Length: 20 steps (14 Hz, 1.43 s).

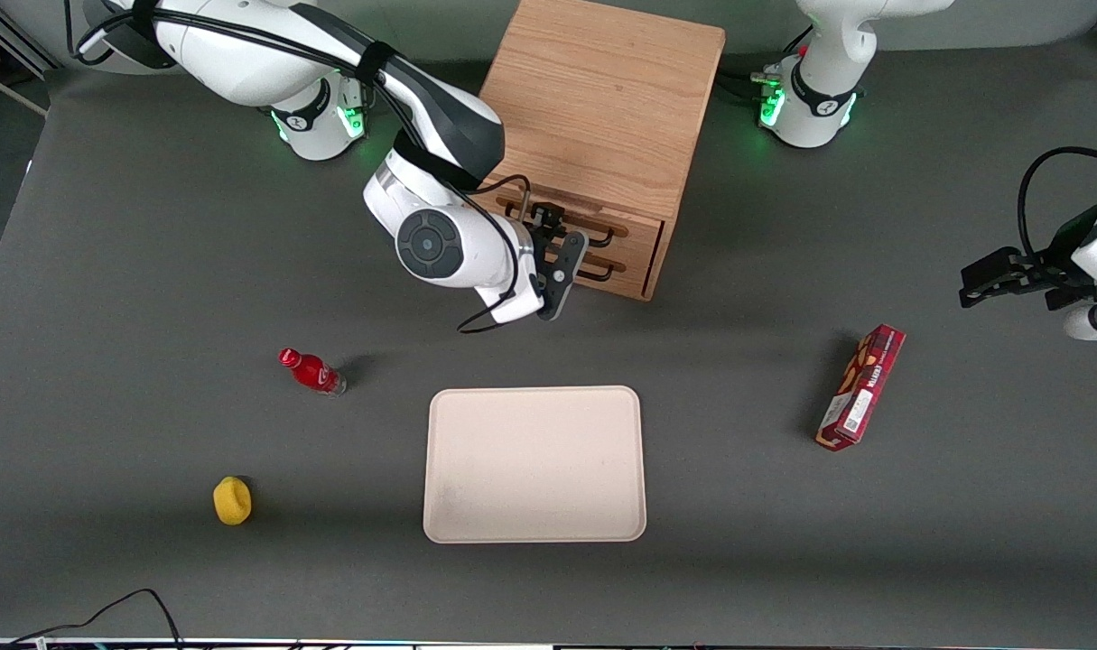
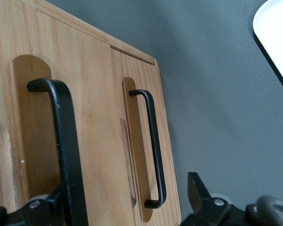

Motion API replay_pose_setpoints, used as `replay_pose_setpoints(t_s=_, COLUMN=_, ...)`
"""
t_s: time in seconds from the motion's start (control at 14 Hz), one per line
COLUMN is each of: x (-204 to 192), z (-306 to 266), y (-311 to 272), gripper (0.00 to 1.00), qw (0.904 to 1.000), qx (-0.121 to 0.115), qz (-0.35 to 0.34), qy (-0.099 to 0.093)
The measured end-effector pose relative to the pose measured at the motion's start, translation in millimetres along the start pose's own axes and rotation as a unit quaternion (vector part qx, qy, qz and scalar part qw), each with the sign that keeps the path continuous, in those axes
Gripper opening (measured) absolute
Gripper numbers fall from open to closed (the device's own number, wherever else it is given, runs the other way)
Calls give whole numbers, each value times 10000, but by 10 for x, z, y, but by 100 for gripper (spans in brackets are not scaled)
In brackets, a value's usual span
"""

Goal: Open upper drawer
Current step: 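Pull the upper drawer outward by its handle with the right gripper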

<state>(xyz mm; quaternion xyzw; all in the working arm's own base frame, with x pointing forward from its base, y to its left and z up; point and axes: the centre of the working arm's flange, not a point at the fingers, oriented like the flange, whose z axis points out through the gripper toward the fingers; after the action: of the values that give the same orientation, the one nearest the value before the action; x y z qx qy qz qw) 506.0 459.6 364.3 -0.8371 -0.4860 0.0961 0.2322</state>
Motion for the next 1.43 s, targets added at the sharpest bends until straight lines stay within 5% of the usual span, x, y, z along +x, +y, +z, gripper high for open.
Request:
replay_pose_setpoints(t_s=0.43, x=35, z=-368, y=548, gripper=100, qw=9987, qx=-208, qz=249, qy=383)
replay_pose_setpoints(t_s=0.93, x=-63, z=-688, y=1125, gripper=100, qw=9968, qx=-309, qz=574, qy=465)
replay_pose_setpoints(t_s=1.43, x=-69, z=-996, y=1521, gripper=100, qw=9933, qx=-406, qz=719, qy=806)
